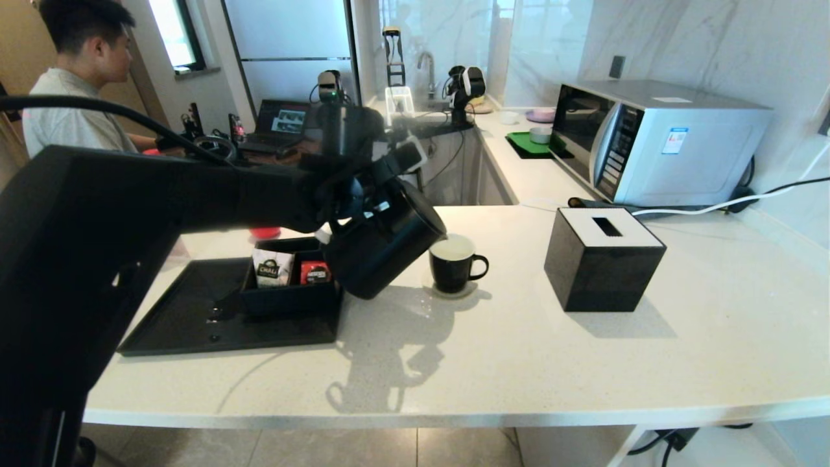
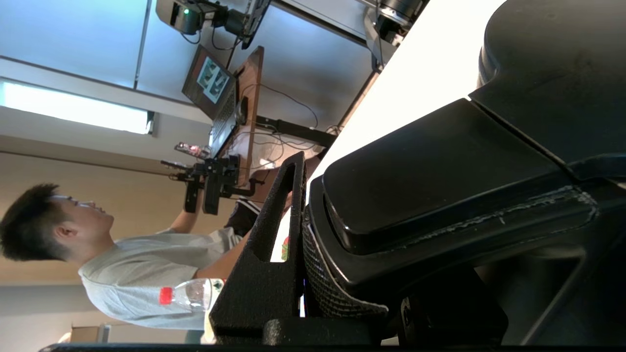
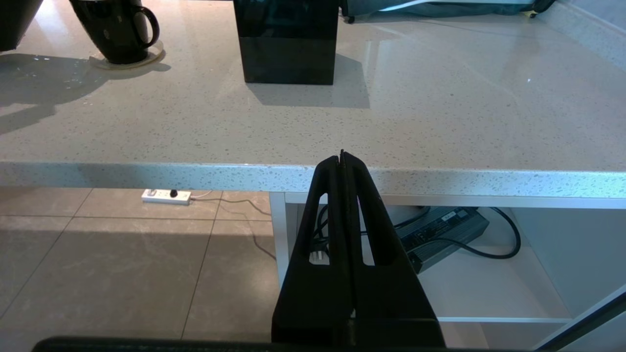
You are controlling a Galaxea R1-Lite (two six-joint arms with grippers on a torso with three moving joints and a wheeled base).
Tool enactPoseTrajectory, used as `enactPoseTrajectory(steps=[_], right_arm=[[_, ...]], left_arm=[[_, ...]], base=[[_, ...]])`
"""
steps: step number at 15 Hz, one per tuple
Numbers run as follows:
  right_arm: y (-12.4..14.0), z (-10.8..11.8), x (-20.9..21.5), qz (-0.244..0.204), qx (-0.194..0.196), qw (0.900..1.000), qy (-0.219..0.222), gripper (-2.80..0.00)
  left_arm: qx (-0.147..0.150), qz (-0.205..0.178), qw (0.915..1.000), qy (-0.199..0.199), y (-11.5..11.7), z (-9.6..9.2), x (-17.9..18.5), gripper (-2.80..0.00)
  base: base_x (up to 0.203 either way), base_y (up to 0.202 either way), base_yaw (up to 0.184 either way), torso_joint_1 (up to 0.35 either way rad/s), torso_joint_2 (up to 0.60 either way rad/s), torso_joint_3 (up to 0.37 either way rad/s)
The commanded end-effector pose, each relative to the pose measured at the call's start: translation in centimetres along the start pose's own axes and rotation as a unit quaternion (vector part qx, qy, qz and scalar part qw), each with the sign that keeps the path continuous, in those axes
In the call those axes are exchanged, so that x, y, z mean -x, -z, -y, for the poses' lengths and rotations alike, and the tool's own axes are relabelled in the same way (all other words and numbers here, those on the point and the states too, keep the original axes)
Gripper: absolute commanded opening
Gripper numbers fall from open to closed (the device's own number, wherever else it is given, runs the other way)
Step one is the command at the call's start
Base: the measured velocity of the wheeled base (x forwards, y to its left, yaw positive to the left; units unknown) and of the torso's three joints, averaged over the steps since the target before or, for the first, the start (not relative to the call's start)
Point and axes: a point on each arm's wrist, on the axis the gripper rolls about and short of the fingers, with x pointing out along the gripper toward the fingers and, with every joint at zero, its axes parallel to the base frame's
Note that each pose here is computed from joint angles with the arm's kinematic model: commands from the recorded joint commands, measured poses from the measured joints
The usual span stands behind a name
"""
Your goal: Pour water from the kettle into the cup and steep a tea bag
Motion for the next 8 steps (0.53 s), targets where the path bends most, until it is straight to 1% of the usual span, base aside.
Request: enactPoseTrajectory(steps=[1,2,5,8], right_arm=[[0.0,0.0,-0.01,-0.001,0.0,1.0,0.0,-2.8],[0.0,0.0,-0.01,-0.001,0.0,1.0,0.0,-2.8],[0.0,0.0,-0.01,-0.001,0.0,1.0,0.0,-2.8],[0.0,0.0,-0.01,-0.001,0.0,1.0,0.0,-2.8]], left_arm=[[0.0,-0.001,1.0,-0.001,0.08,-0.03,0.02,-2.8],[0.002,-0.001,1.0,-0.002,0.14,-0.08,0.02,-2.8],[0.025,-0.007,0.9997,0.001,0.54,-0.11,0.28,-2.8],[0.056,-0.006,0.9984,-0.003,1.08,0.0,0.71,-2.8]], base=[[0.0,0.0,0.0,0.0,0.0,0.0],[0.0,0.0,0.0,0.0,0.0,0.0],[0.0,0.0,0.0,0.0,0.0,0.0],[0.0,0.0,0.0,0.0,0.0,0.0]])
